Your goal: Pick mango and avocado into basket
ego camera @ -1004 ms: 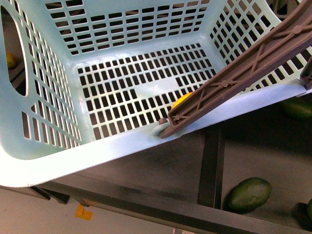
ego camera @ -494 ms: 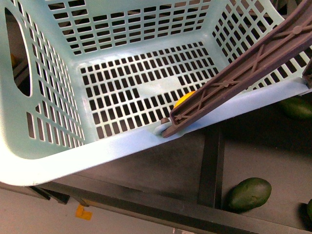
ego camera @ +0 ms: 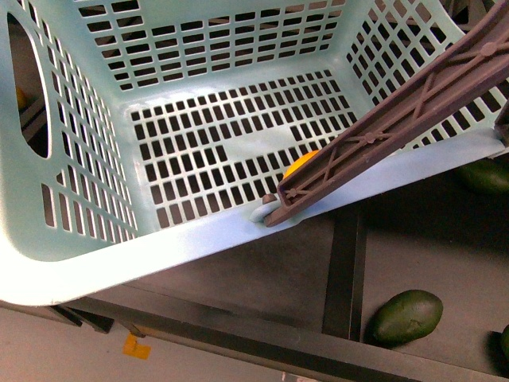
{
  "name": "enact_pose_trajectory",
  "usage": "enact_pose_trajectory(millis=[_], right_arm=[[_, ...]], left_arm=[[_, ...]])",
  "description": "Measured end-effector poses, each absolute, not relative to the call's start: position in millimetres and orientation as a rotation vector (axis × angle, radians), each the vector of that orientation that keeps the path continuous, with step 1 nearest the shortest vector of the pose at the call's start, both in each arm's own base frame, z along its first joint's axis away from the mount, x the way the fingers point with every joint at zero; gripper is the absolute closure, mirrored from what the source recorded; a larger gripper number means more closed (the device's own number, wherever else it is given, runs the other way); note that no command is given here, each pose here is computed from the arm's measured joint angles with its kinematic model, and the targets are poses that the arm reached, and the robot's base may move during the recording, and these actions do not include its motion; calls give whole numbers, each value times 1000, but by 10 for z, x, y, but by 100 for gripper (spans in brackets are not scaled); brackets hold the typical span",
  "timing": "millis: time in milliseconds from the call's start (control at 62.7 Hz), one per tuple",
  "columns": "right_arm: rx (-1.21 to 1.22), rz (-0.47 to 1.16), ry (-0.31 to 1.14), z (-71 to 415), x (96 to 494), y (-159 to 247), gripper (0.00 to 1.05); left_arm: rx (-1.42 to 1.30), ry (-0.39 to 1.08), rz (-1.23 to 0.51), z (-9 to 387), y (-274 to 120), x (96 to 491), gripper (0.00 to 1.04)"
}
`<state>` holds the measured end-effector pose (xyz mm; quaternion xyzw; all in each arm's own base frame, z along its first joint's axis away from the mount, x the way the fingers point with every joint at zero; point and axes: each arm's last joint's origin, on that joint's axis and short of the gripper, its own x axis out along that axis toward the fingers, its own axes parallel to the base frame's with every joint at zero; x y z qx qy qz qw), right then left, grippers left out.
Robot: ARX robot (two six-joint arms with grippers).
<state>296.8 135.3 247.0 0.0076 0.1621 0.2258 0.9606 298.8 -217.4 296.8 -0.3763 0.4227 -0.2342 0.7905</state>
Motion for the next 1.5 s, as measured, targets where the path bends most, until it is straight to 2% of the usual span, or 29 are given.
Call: enact_pose_trajectory(millis=[255, 558, 717, 877, 1020, 1116, 1227, 1434, 1498], right_arm=[[29, 482, 356, 2380, 3040, 1567, 50], [31, 435, 318, 2428, 3066, 1544, 8], [99, 283, 257, 2590, 2978, 1322, 9], [137, 260, 202, 2755, 2918, 1239, 9], [59, 40, 23, 2567, 2778, 1057, 30], [35, 16, 5, 2436, 2611, 871, 44], [18, 5, -2, 2260, 2327, 593, 70], [4, 11, 13, 2056, 2056, 389, 103], [2, 13, 11, 2022, 1993, 348, 103]], left_arm=[[-810, 910, -503, 2968, -2174, 2988, 101], [-810, 904, -494, 2968, -2167, 2994, 101], [-811, 905, -497, 2968, -2167, 2994, 101], [-813, 907, -498, 2968, -2168, 2993, 101], [-811, 913, -509, 2968, -2184, 2981, 101], [-820, 915, -504, 2968, -2172, 2989, 101], [-809, 906, -501, 2968, -2171, 2991, 101], [-815, 910, -501, 2968, -2172, 2990, 101], [-813, 909, -500, 2968, -2170, 2991, 101]])
